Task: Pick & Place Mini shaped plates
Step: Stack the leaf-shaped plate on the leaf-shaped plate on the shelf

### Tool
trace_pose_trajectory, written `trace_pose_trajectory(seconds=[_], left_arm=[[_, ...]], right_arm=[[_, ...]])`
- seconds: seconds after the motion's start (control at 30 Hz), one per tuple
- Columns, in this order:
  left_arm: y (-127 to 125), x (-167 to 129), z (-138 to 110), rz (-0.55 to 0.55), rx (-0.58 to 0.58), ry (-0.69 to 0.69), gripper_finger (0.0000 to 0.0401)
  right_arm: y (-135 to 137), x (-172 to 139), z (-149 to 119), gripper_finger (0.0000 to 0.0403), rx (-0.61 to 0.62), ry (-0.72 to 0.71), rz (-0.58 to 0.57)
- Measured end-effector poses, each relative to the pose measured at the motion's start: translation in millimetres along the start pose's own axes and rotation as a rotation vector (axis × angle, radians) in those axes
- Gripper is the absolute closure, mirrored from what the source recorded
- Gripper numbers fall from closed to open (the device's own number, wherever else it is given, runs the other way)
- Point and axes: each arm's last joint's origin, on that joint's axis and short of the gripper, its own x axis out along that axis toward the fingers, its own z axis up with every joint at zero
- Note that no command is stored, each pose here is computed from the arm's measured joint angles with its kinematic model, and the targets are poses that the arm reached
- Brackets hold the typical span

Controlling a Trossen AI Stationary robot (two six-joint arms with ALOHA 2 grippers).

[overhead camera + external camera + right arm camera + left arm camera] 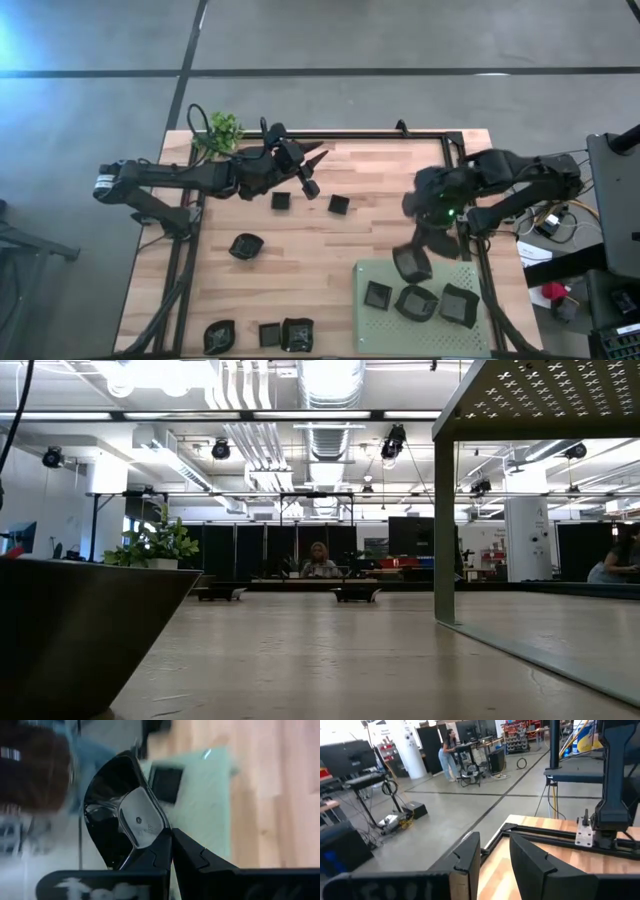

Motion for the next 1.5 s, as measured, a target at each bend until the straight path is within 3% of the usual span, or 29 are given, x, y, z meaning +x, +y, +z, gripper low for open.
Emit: trace_pose_trajectory(seconds=[0.23, 0.53, 0.8, 1.03, 1.3, 1.5], left_arm=[[4.8, 2.9, -14.4, -0.008, -0.072, 0.127, 0.0300], [0.9, 2.2, -26.3, -0.328, -0.060, 0.242, 0.0300], [0.6, 2.0, -27.5, -0.376, -0.055, 0.252, 0.0300], [-1.0, -4.9, -25.7, -0.552, -0.040, 0.256, 0.0300], [3.8, -12.1, -20.5, -0.559, -0.044, 0.243, 0.0300], [6.0, -15.2, -17.5, -0.558, -0.047, 0.230, 0.0300]], right_arm=[[8.7, 31.7, 0.7, 0.0395, -0.078, 0.170, 0.010], [17.6, 70.7, 3.8, 0.0395, -0.115, 0.295, -0.013], [18.6, 104.0, 6.7, 0.0394, -0.161, 0.397, -0.040], [17.7, 107.2, 7.7, 0.0394, -0.163, 0.405, -0.044], [16.6, 108.9, 8.0, 0.0389, -0.185, 0.409, -0.058], [15.3, 108.7, 7.7, 0.0353, -0.190, 0.406, -0.090]])
